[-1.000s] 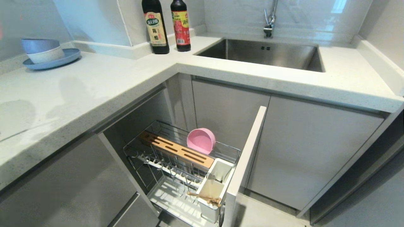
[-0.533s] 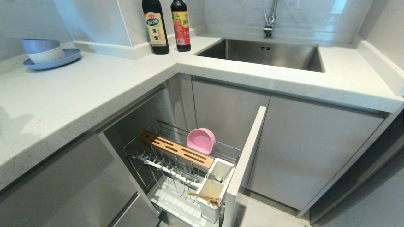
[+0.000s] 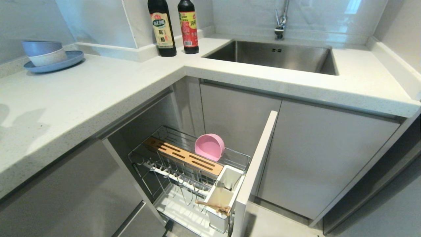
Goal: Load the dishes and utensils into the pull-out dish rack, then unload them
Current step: Take the plate out of the cupboard, then take the bowl out of the cupboard
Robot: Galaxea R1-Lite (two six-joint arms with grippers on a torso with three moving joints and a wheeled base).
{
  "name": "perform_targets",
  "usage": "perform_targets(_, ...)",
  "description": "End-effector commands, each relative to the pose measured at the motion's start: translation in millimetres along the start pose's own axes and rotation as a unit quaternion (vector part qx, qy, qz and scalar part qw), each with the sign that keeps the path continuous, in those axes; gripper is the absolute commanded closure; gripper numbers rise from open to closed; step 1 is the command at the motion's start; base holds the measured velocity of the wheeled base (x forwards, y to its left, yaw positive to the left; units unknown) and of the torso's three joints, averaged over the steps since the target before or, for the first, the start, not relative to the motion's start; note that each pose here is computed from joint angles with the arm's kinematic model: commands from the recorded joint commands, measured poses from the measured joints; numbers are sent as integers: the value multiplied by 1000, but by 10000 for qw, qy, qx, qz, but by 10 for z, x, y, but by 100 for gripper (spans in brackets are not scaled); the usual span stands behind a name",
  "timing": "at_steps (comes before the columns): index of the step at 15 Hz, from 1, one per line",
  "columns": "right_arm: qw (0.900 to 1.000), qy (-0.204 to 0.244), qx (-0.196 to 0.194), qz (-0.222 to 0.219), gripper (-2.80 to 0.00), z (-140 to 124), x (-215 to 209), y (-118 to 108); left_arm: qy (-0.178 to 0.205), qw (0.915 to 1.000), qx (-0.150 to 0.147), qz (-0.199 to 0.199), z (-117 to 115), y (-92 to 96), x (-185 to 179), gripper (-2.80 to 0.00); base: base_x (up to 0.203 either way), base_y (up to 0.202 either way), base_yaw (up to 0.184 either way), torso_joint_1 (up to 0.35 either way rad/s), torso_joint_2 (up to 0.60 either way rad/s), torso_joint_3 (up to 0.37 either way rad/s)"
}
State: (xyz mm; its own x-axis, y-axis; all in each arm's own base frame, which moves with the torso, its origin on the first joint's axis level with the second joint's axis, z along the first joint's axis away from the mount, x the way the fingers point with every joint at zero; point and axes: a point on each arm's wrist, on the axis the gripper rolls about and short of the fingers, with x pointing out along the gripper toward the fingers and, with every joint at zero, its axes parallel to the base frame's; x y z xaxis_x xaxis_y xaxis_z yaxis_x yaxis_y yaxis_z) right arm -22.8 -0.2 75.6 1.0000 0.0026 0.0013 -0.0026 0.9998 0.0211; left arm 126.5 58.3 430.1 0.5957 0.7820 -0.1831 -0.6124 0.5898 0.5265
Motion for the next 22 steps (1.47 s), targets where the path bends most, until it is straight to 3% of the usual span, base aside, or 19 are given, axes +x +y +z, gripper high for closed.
perform_targets(1,10000,6,2,3,0,-4,1,0,368,9978,428,-351,4,-213,203,0,0,0,0,0,0,0)
perform_targets(6,10000,6,2,2,0,-4,1,0,447,9880,1023,-1067,108,-724,366,0,0,0,0,0,0,0)
perform_targets(11,10000,6,2,3,0,-4,1,0,482,9791,1523,-1262,248,-1389,607,0,0,0,0,0,0,0)
perform_targets(14,10000,6,2,2,0,-4,1,0,561,9742,1692,-1383,252,-1618,714,0,0,0,0,0,0,0)
perform_targets(17,10000,6,2,2,0,-4,1,0,605,9723,1754,-1422,252,-1761,811,0,0,0,0,0,0,0)
perform_targets(22,10000,6,2,2,0,-4,1,0,515,9731,1698,-1470,274,-1785,799,0,0,0,0,0,0,0)
